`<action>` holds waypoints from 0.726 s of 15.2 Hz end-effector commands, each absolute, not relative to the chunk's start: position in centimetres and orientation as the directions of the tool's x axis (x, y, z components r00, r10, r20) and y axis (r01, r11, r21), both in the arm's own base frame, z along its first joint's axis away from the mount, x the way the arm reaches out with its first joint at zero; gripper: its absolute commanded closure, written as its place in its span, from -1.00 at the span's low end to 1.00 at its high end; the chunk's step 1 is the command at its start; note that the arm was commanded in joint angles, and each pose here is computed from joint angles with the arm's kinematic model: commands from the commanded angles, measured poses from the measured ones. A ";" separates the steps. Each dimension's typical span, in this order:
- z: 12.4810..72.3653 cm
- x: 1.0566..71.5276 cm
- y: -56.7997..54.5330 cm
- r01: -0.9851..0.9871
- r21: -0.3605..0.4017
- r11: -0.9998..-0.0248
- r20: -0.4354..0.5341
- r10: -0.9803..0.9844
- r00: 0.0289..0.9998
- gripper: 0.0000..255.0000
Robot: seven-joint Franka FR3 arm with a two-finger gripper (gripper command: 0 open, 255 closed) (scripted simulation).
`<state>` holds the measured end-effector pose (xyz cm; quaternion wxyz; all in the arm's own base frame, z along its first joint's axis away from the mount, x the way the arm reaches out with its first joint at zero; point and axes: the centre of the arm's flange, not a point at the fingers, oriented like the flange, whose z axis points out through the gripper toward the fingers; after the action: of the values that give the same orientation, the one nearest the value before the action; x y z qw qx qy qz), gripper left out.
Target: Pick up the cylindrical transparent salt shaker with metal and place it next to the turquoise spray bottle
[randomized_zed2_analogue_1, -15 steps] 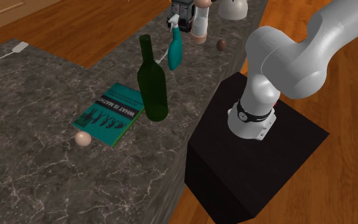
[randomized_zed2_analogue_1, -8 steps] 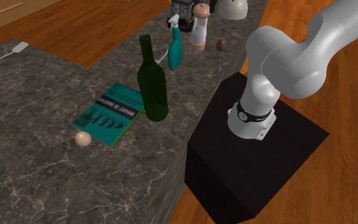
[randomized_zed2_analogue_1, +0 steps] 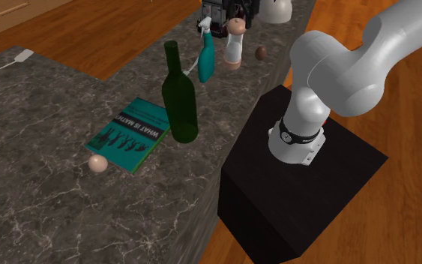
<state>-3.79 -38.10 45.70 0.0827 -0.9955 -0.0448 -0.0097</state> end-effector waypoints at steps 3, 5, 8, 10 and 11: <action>43.6 -3.8 -38.1 0.091 -0.163 -0.982 0.027 0.088 0.996 1.00; 42.5 -3.8 -38.1 0.091 -0.163 -0.982 0.027 0.088 0.996 1.00; 40.9 -3.8 -38.1 0.091 -0.163 -0.982 0.027 0.088 0.996 1.00; 40.6 -3.8 -38.1 0.091 -0.163 -0.982 0.027 0.088 0.996 1.00; 40.6 -3.8 -38.1 0.091 -0.163 -0.982 0.027 0.088 0.996 1.00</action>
<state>-3.82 -38.10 40.73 0.0826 -0.9955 -0.0449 -0.0098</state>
